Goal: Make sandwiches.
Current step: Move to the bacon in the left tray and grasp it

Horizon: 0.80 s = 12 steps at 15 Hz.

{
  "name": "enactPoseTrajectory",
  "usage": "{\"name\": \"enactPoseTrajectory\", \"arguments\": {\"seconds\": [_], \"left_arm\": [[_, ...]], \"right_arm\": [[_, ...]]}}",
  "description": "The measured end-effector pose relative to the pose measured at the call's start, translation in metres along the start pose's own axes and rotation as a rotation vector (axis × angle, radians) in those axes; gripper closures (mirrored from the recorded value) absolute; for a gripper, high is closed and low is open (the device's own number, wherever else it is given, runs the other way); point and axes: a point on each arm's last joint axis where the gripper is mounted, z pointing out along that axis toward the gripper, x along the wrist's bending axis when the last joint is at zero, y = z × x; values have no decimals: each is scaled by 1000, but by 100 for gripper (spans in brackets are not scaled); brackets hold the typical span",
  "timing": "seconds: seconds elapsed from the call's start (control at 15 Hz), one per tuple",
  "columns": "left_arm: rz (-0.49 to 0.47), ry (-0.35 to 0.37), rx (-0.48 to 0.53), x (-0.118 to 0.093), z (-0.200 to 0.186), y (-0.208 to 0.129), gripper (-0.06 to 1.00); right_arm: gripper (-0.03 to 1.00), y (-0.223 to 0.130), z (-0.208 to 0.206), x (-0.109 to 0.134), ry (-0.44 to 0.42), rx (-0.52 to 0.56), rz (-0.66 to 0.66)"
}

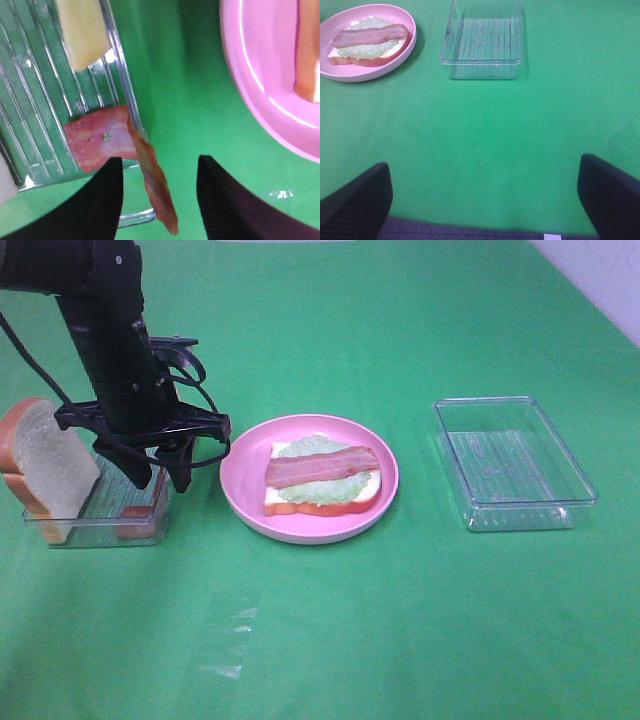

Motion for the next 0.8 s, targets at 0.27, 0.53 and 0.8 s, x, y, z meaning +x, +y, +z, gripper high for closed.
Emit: {"name": "enactPoseTrajectory", "arguments": {"seconds": [0.27,0.53,0.8], "left_arm": [[1,1,0,0,0,0,74],[3,4,-2,0,0,0,94],[5,5,-11,0,-4,0,94]], "right_arm": [[1,0,0,1,6,-1,2],[1,0,0,1,7,-1,2],[1,0,0,1,7,-1,2]]}}
